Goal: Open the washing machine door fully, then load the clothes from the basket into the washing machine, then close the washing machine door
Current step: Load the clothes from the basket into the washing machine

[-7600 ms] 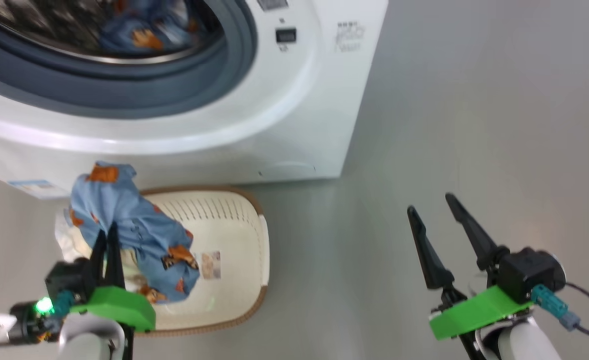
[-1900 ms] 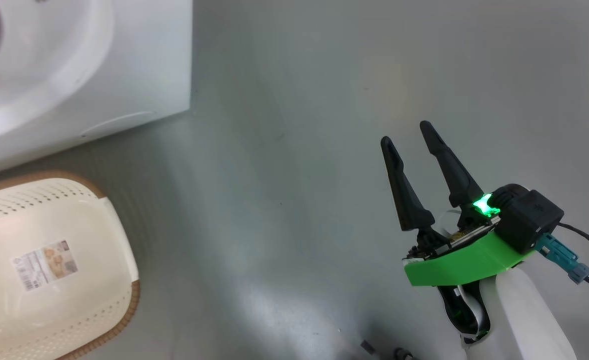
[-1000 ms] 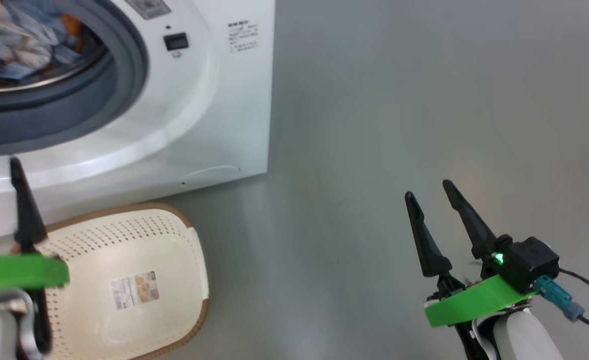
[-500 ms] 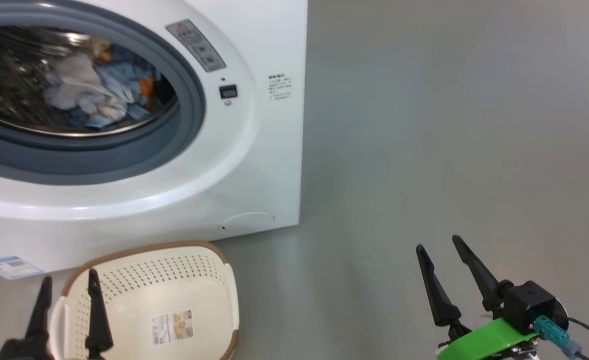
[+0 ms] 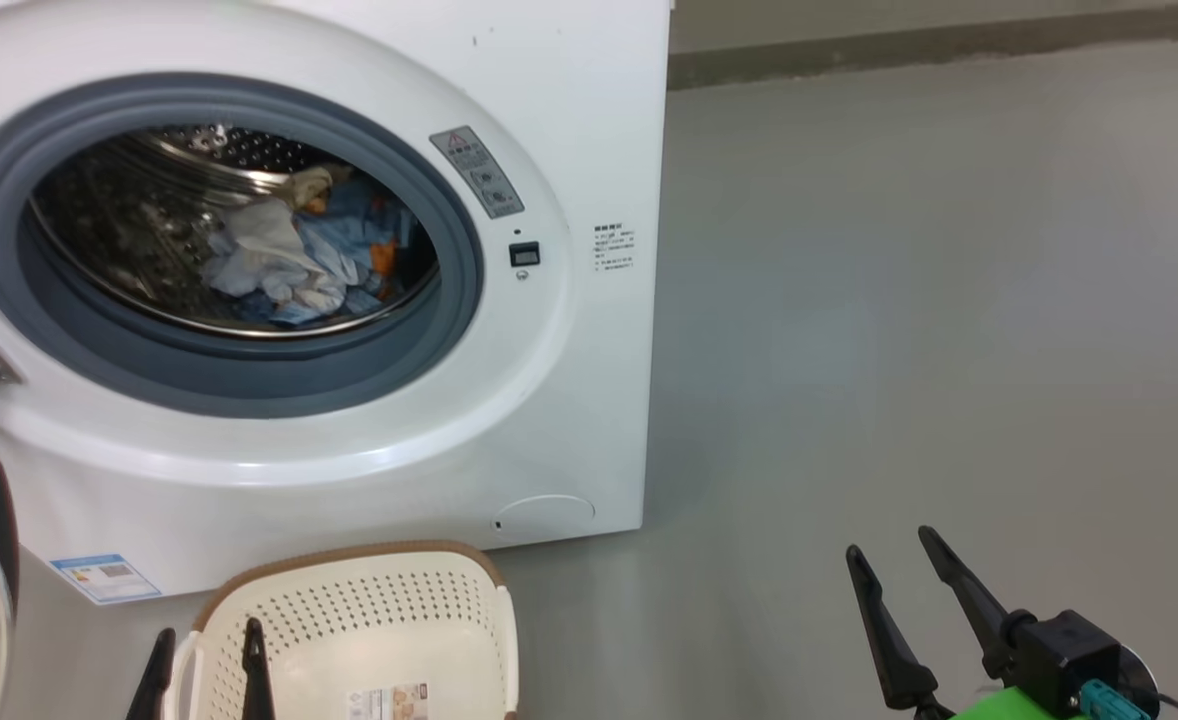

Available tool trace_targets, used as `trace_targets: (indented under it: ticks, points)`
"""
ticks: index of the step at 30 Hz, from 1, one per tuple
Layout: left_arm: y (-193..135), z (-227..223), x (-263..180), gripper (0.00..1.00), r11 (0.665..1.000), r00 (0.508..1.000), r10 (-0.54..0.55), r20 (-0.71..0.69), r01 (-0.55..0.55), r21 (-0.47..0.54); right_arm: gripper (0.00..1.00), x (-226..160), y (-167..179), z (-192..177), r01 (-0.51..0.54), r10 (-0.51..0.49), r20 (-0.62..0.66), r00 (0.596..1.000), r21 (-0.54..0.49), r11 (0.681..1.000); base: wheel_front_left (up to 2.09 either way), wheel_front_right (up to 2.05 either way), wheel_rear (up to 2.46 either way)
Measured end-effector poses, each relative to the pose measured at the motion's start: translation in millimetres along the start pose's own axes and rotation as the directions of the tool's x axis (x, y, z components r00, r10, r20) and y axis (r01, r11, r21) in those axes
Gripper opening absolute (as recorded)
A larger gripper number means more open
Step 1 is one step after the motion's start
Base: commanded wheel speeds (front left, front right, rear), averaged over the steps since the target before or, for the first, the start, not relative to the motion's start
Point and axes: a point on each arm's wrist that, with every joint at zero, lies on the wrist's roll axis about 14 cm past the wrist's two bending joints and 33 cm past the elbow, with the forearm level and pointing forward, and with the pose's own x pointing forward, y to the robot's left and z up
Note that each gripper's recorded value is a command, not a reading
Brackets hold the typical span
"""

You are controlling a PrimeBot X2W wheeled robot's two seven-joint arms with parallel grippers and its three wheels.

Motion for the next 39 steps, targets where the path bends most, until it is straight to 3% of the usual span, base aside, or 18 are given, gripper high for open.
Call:
trace_targets:
  ticks: [39]
  points:
    - [-0.4,2.6,-11.9,1.0,1.0,1.0,0.005,0.008,-0.005,0.003,1.0,-7.0,1.8,10.5,-0.004,0.005,0.017,1.0,-0.013,1.0,0.0,0.0,0.0]
